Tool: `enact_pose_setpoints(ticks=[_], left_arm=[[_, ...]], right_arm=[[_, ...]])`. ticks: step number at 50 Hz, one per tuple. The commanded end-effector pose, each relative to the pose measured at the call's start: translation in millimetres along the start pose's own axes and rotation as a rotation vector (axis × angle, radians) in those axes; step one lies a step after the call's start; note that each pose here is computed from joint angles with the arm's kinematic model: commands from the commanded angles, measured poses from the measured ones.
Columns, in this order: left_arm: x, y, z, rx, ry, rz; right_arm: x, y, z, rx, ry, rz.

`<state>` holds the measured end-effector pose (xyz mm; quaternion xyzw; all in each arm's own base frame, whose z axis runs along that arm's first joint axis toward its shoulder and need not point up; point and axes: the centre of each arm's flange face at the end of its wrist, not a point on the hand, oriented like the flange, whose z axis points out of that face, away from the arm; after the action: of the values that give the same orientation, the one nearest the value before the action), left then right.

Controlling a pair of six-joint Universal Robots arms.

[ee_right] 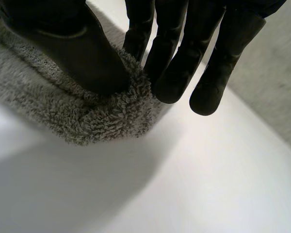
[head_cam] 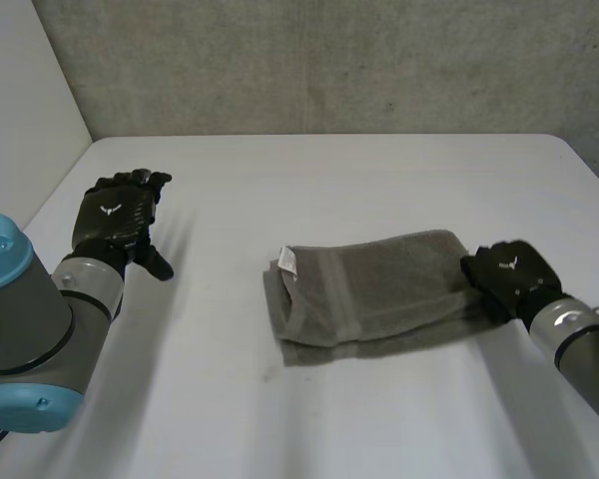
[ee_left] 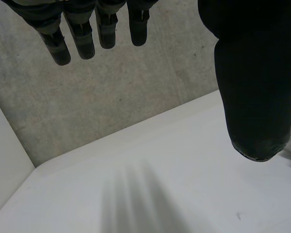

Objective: Fold the towel.

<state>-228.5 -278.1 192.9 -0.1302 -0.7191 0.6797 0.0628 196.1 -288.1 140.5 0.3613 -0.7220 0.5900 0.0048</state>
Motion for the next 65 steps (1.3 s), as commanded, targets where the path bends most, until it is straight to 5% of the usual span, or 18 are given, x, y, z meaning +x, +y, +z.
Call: enact_pose_setpoints(ticks=[1, 10, 17, 24, 32, 40, 50, 65], left_arm=[[0, -2, 0, 0.005, -0.002, 0.0], [2, -13, -4, 0.04, 0.008, -0.005], [20, -57, -12, 0.143, 0.065, -0.075], [39, -88, -20, 0.109, 0.13, -0.102], [72, -103, -15, 0.07, 0.215, -0.121], [113, -86, -7, 0.027, 0.274, -0.109], [168, -23, -2, -0.116, 0.375, -0.057], [161, 40, 6, -0.265, 0.253, 0.013]], right_arm=[[-45, -65, -1, 0.215, -0.101, -0.175], [-160, -89, -20, 0.357, -0.385, -0.302], [-194, -74, -30, 0.34, -0.471, -0.343], [-171, -106, -45, 0.405, -0.409, -0.264], [-65, -108, -28, 0.307, -0.197, 0.201], [-14, -80, -18, 0.137, -0.11, 0.446], [-8, -55, -4, 0.031, -0.103, 0.49], [-12, -51, 19, 0.027, -0.157, 0.482]])
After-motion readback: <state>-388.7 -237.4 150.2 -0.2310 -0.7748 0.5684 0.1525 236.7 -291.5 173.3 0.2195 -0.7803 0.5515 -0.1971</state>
